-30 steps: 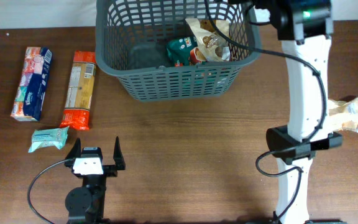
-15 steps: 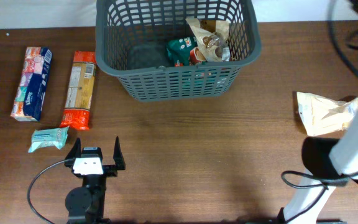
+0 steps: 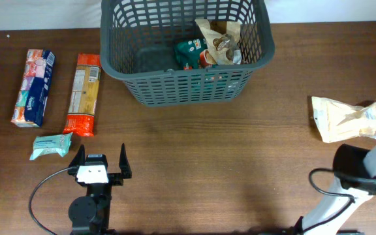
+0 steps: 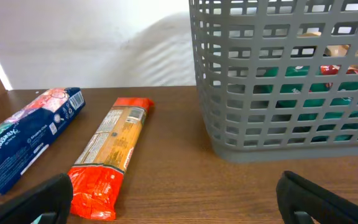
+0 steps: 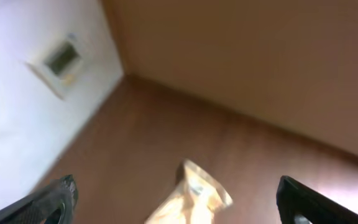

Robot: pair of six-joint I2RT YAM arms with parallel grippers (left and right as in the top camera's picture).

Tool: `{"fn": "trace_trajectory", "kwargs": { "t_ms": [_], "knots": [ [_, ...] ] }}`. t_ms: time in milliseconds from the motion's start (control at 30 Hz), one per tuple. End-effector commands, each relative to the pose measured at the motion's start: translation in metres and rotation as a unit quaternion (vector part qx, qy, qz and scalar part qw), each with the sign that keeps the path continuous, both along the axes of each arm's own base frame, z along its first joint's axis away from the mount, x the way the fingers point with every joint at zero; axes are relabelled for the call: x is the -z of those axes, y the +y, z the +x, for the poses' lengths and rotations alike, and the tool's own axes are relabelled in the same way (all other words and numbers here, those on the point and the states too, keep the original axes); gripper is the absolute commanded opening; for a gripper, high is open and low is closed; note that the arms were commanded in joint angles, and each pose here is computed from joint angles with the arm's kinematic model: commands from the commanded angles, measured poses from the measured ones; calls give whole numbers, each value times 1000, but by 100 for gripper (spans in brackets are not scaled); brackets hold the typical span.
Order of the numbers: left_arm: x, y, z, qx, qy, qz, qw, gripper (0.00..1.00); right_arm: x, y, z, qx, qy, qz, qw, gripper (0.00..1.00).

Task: Pack container
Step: 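Withdraw the right gripper toward the beige pouch on the right, then lower the right gripper onto the beige pouch and grasp it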

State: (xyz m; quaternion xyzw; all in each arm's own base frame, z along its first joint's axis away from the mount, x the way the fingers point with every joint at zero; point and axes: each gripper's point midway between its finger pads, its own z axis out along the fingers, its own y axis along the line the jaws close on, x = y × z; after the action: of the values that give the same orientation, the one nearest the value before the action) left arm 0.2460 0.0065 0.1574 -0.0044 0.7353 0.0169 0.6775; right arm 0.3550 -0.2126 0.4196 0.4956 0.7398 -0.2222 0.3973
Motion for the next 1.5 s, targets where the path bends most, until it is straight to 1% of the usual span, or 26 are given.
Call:
{"fn": "trace_trajectory", "kwargs": {
  "t_ms": [0,100,167,233,367,533,700,933,1267,1467],
  "knots": [
    [1,0,0,2,-1,-2,1000,99,54,-18,0,72,15,85,994,99],
    [1,0,0,2,-1,-2,1000,99,116,-29,-8,153,36,180,971,99],
    [1,0,0,2,-1,-2,1000,99,155,-29,-16,185,60,238,952,99],
    [1,0,0,2,-1,-2,1000,99,184,-30,-22,208,79,275,935,99],
    [1,0,0,2,-1,-2,1000,99,233,-28,-24,220,106,319,916,99],
    [1,0,0,2,-1,-2,1000,99,276,-20,-19,216,119,347,905,99],
    [1,0,0,2,-1,-2,1000,99,297,-16,2,177,94,375,905,99],
    [1,0,0,2,-1,-2,1000,99,304,-22,13,162,77,366,913,99],
    [1,0,0,2,-1,-2,1000,99,337,-17,1,167,103,371,908,99],
    [1,0,0,2,-1,-2,1000,99,348,-21,-6,175,114,353,912,99]
  ]
}}
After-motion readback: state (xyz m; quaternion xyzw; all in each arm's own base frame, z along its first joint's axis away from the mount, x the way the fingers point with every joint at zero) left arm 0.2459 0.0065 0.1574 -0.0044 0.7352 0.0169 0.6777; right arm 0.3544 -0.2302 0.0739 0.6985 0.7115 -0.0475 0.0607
